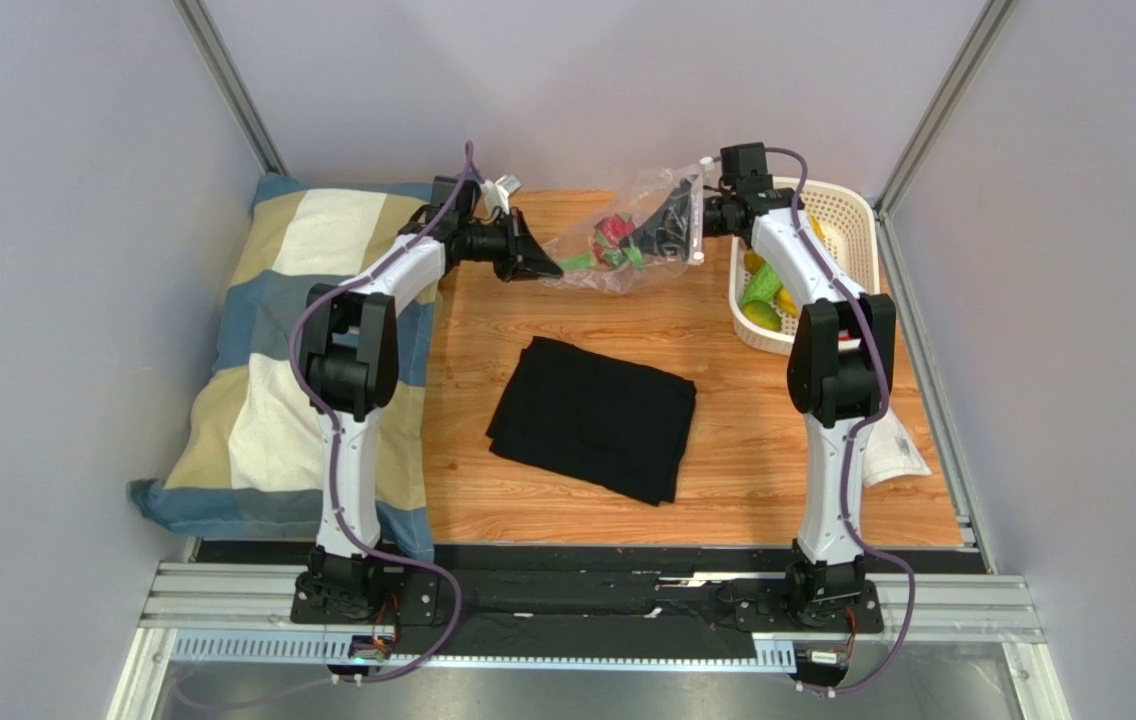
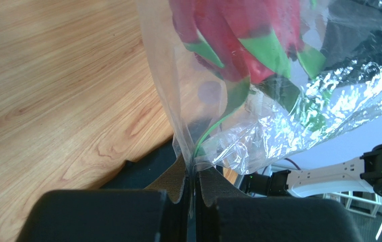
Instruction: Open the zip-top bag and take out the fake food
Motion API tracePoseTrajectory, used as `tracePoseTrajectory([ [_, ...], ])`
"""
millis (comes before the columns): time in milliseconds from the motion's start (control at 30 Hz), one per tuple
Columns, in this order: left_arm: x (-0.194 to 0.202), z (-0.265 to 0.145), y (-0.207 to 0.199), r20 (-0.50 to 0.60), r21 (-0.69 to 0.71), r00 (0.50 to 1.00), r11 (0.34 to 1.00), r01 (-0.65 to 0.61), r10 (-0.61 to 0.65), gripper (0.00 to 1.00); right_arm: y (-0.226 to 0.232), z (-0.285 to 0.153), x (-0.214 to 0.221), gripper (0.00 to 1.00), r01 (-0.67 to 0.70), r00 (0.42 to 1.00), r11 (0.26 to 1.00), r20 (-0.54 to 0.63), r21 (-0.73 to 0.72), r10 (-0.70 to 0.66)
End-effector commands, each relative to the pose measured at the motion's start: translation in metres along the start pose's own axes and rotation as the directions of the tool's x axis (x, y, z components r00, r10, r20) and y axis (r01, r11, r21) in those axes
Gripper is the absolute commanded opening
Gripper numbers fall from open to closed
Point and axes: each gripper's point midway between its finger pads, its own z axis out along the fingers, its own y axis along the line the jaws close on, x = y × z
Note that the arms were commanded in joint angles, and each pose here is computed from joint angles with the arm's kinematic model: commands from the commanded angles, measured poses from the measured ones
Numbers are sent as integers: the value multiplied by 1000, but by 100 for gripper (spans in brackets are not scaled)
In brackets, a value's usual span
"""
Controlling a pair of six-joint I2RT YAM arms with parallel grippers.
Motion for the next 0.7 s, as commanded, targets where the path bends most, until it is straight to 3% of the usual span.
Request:
tracePoseTrajectory([
  [0,-24,-24,33,86,-113,995,992,51,-42,0,57,-62,12,0,187,981,978,63,-96,-181],
  [133,-26,-18,15,75,12,996,999,48,-49,1,60,-53,20,0,205,979,974,42,-101,-201],
  [167,-25,-17,13,73,28,996,998,49,-51,12,60,-49,23,0,206,978,973,33,-102,-204],
  [267,-22,-13,-6,52,104,998,994,25,-31,32,61,-43,20,0,194,981,975,33,-107,-192],
  [500,-6,11,-25,2,174,1000,985,15,-15,30,79,-45,13,0,179,983,974,61,-141,-172],
  [667,5,17,-45,-43,273,999,962,7,5,48,86,-46,12,0,178,983,972,74,-151,-169],
])
